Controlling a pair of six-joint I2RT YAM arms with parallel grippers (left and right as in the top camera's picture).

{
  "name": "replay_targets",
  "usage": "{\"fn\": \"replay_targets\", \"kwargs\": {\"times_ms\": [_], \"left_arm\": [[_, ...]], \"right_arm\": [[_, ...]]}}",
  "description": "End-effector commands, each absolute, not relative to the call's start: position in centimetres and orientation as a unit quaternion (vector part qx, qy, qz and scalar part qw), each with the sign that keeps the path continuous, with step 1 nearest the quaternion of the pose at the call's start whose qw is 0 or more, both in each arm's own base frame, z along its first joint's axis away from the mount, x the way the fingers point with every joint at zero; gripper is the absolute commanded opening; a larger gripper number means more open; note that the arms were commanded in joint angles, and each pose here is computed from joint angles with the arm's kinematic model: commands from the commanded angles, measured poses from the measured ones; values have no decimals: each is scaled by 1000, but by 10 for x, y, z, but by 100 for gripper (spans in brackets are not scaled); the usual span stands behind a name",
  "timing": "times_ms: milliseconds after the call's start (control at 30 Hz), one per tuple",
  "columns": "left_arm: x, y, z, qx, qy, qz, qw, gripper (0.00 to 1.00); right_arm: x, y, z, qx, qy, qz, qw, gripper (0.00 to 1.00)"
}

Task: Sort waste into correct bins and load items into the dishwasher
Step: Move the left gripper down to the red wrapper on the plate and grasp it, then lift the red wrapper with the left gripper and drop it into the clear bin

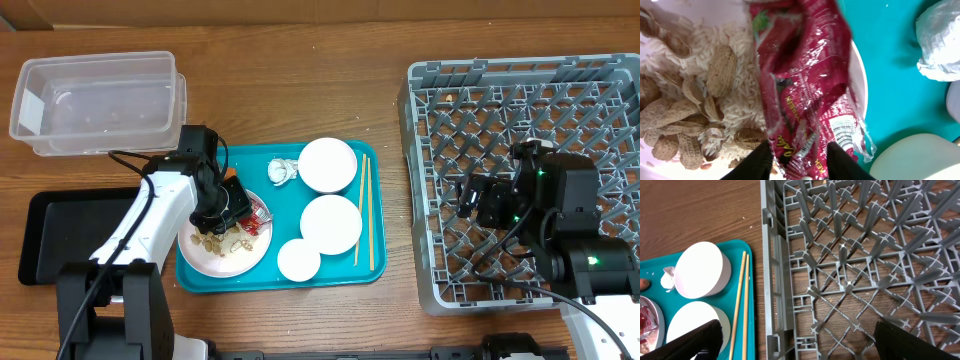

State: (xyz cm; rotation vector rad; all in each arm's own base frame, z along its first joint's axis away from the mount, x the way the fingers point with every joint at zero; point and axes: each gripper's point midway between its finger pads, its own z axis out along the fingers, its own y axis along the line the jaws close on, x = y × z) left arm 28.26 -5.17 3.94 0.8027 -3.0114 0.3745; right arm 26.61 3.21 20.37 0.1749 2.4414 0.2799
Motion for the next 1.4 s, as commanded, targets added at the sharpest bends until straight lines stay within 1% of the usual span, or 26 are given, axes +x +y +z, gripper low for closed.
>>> {"fn": "replay_targets", "kwargs": {"times_ms": [0,67,200,267,300,367,400,467,500,533,600,667,967,1200,1367], "left_arm": [[289,-51,42,257,-959,123,-5,29],[289,-51,42,257,-959,123,-5,23],[289,-51,42,256,-959,124,-4,15],[289,-51,42,257,-959,123,-5,7],[289,-51,42,257,-959,123,-5,5],[289,-51,42,257,-959,123,-4,5],[288,-51,42,257,-959,123,-3,6],[287,-51,42,257,-959,122,0,13],[285,-51,42,257,-959,121,4,25],[283,-51,42,258,-959,120,8,33],[278,-51,42,259,-959,116,17,32],[275,-50,41,260,-959,113,21,33],[282,-50,33,259,-959,116,5,32],[278,-51,23,261,-958,112,26,31],[279,-54,21,259,-959,112,26,30]], "right_arm": [[270,32,217,63,928,105,350,100],[270,32,217,63,928,105,350,100],[270,32,217,63,928,105,350,100],[270,32,217,63,928,105,350,100],[270,32,217,63,928,105,350,100],[270,32,217,63,928,105,350,100],[270,32,217,63,928,105,350,100],[270,32,217,63,928,105,350,100],[270,32,217,63,928,105,350,100],[270,32,217,63,929,105,350,100],[270,32,217,63,929,105,350,100],[270,32,217,63,928,105,350,100],[270,32,217,63,929,105,350,100],[270,32,217,63,929,105,350,100],[270,32,217,63,929,105,350,100]]}}
